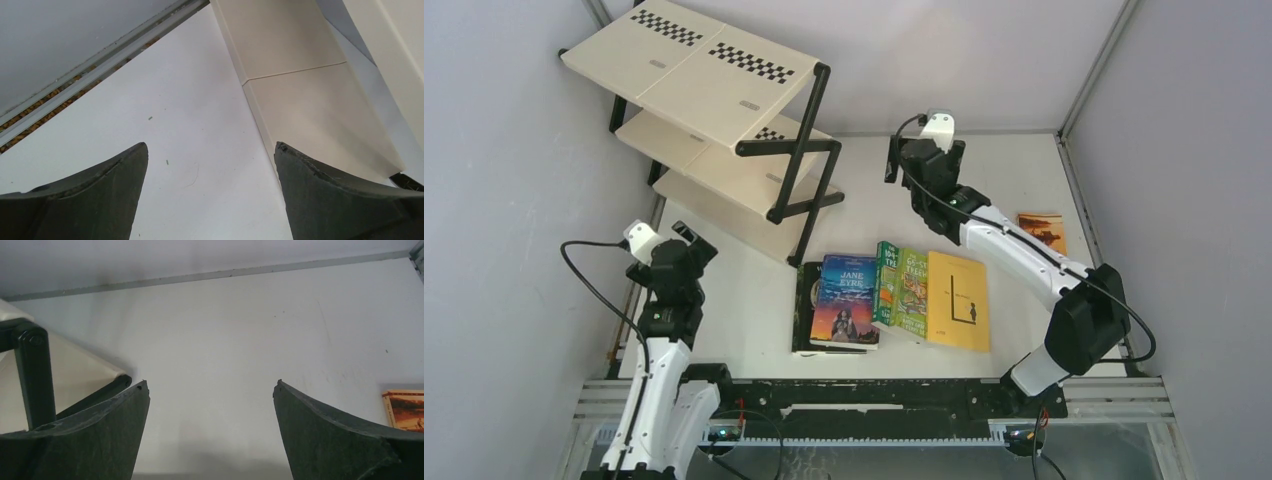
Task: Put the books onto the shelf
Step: Move the shelf to the center of the board.
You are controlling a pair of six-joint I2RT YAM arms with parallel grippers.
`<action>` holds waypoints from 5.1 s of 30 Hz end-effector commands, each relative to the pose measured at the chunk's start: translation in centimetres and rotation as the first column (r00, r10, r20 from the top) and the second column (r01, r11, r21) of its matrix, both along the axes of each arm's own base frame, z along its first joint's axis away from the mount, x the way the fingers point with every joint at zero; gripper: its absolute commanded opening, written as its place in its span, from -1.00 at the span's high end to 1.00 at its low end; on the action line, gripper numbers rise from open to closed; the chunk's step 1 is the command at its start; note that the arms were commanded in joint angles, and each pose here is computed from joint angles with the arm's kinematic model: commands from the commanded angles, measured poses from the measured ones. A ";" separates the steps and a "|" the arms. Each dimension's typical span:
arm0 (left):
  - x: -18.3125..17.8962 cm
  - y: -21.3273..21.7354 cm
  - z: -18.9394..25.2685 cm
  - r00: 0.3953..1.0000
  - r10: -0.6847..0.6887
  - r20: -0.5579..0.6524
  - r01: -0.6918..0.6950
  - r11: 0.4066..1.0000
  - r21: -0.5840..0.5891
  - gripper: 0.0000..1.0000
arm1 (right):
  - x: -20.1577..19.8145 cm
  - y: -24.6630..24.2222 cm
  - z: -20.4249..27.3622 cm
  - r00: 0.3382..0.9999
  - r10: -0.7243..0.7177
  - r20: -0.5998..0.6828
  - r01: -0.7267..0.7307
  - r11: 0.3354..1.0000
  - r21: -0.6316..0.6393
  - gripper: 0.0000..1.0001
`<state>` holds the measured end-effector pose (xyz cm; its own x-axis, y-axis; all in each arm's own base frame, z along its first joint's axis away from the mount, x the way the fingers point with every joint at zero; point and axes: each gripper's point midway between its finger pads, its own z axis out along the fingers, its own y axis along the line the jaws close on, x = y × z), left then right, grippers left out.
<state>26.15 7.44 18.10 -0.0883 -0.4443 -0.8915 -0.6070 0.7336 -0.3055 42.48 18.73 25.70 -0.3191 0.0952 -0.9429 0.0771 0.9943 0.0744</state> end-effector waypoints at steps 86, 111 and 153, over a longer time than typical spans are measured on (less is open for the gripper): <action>-2.4 -3.6 9.0 0.973 -0.164 0.160 0.182 0.978 -0.102 -1.00 | -5.4 26.8 4.3 0.683 0.634 0.362 -0.711 0.463 0.530 -0.15; -1.1 -3.2 8.2 0.978 -0.126 0.164 0.147 0.981 -0.123 -1.00 | -1.8 26.0 5.1 0.668 0.657 0.349 -0.711 0.425 0.560 0.75; 6.6 -3.7 7.1 0.970 -0.085 0.229 0.140 0.961 -0.237 -0.99 | 6.7 4.8 7.4 0.734 0.656 0.176 -0.595 0.496 0.632 0.89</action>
